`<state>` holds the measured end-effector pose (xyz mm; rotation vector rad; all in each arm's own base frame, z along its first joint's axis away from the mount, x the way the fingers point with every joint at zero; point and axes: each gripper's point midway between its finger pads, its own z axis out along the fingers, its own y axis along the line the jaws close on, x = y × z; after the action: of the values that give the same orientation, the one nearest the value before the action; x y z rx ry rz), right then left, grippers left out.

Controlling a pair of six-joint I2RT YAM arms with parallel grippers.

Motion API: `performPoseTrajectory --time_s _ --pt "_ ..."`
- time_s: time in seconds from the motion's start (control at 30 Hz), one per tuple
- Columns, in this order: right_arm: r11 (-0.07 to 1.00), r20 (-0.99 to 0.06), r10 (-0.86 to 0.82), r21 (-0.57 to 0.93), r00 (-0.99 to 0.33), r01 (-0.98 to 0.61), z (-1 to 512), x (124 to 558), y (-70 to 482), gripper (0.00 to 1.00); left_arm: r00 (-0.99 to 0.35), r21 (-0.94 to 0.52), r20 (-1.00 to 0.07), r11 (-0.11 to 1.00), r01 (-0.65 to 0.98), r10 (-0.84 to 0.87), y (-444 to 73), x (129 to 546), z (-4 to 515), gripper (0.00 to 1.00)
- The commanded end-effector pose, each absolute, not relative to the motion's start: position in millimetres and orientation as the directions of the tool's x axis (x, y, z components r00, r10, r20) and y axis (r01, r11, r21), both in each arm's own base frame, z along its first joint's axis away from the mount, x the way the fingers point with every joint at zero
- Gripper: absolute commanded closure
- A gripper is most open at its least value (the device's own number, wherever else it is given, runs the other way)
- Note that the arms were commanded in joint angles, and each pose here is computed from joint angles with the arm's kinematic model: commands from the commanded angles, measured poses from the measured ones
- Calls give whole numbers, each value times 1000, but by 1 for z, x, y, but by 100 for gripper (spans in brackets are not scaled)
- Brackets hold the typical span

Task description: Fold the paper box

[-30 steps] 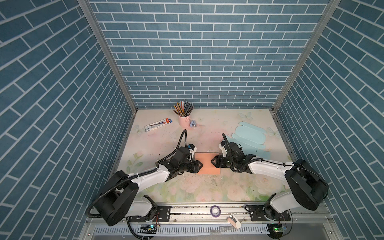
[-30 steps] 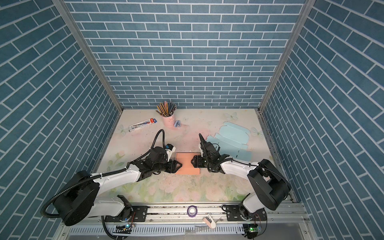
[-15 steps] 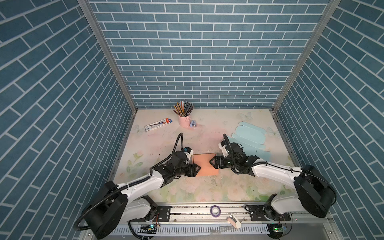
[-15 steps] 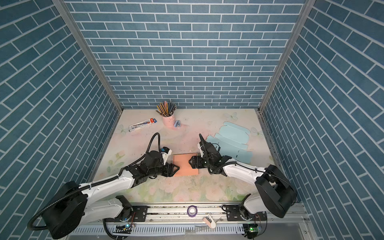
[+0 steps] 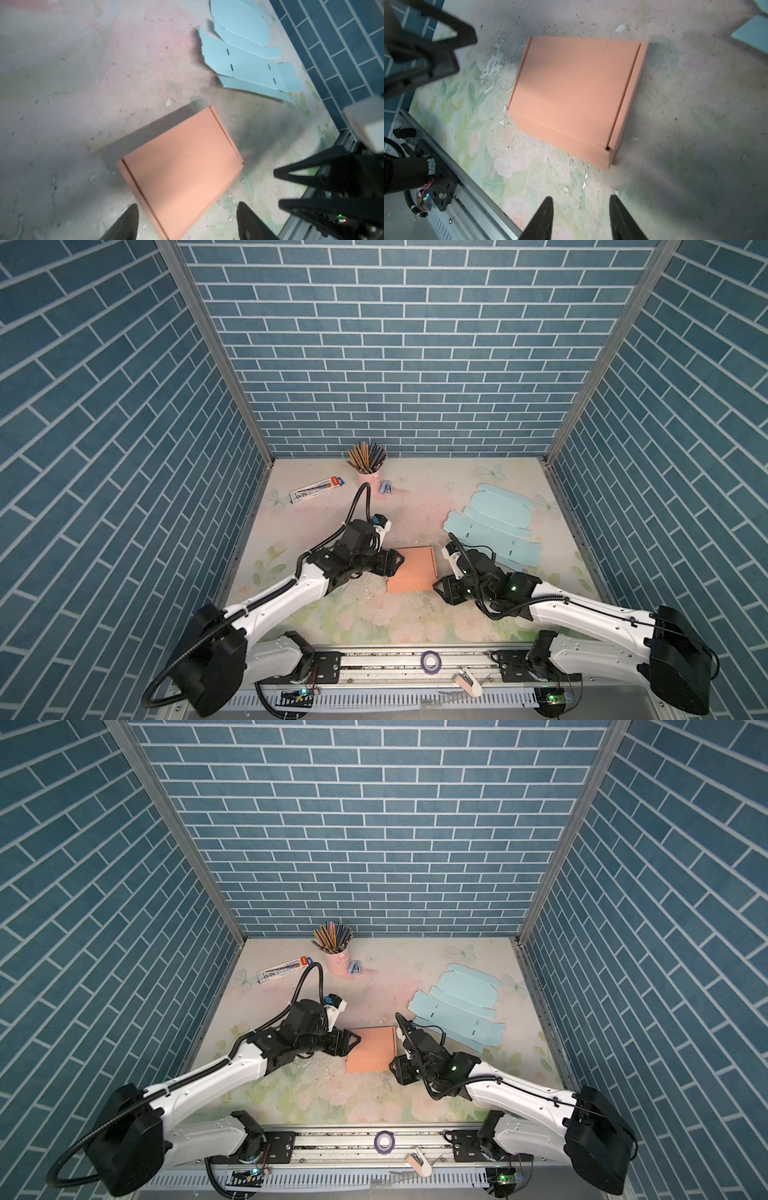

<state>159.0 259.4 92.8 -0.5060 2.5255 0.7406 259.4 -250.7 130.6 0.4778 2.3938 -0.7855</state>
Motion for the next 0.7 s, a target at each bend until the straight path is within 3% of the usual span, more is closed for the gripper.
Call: performPoseTrajectory --time_s 0.0,0.47,0.67 --pt "826 -495 -207 375 -844 -422 78 156 250 57 -760 -431 -618 721 543 202 -271 273 132 25" --pt "762 -482 -210 464 -850 -451 55 164 281 75 -778 -421 -534 695 583 329 -311 311 90 24" --pt "769 -473 -206 463 -857 -441 46 171 282 78 -791 -425 -501 697 578 350 -316 315 70 24"
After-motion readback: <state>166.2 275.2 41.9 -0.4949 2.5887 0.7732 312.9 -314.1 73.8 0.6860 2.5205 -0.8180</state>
